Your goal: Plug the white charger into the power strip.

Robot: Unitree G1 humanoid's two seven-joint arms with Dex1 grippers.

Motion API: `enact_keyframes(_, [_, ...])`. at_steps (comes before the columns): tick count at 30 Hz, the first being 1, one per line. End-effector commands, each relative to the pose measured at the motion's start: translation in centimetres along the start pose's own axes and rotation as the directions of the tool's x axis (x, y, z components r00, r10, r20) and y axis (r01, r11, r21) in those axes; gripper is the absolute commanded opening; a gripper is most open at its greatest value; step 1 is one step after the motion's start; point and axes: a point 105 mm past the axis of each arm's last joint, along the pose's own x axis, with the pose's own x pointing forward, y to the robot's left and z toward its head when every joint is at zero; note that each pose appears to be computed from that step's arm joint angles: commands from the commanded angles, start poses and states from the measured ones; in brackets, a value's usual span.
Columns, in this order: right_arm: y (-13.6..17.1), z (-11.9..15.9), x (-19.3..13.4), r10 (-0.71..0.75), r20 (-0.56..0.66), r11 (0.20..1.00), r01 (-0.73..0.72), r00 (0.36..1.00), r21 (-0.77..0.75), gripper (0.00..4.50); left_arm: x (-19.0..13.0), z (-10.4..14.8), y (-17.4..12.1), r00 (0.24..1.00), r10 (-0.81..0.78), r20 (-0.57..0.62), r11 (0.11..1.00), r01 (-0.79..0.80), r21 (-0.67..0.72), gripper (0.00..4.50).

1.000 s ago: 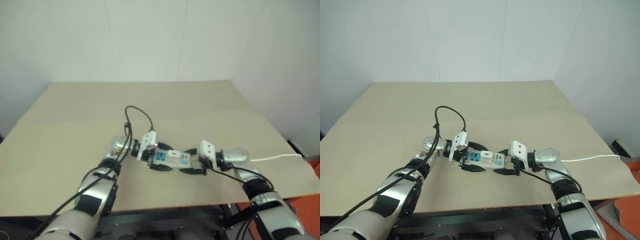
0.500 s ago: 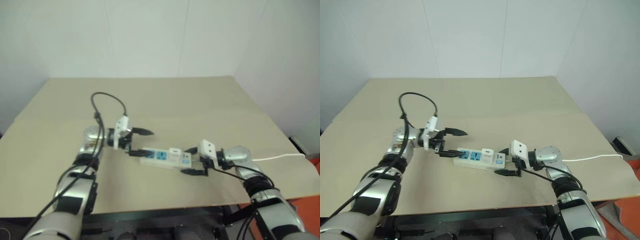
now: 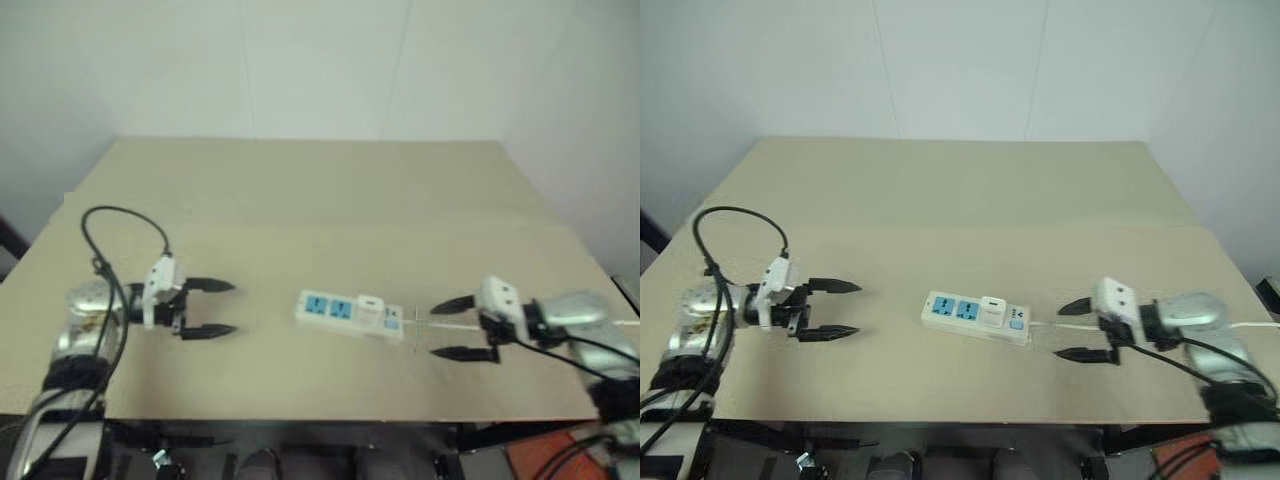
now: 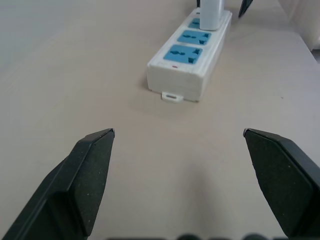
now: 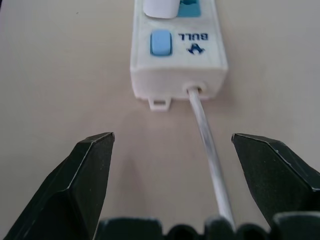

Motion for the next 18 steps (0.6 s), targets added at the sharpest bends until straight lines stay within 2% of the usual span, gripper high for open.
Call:
enact_keyframes(1, [0.0,1.6,-3.6,-0.084,0.007,0.996,0.084,0.996,-0.038,4.45,-2.0,1.7,0.0,0.999,0.049,0.0,0.997,-0.049,0.054,4.5])
enact_keyframes(6, [1.1,1.4,-5.5,-0.122,-0.025,0.992,0.122,0.992,-0.001,4.45,-2.6,1.8,-0.2,0.997,0.078,-0.003,0.996,-0.078,0.041,4.5])
enact_keyframes(18, [0.9,1.6,-5.8,-0.185,-0.044,0.982,0.186,0.982,0.016,4.45,-2.1,1.6,0.2,0.993,0.116,0.007,0.992,-0.116,0.047,4.5])
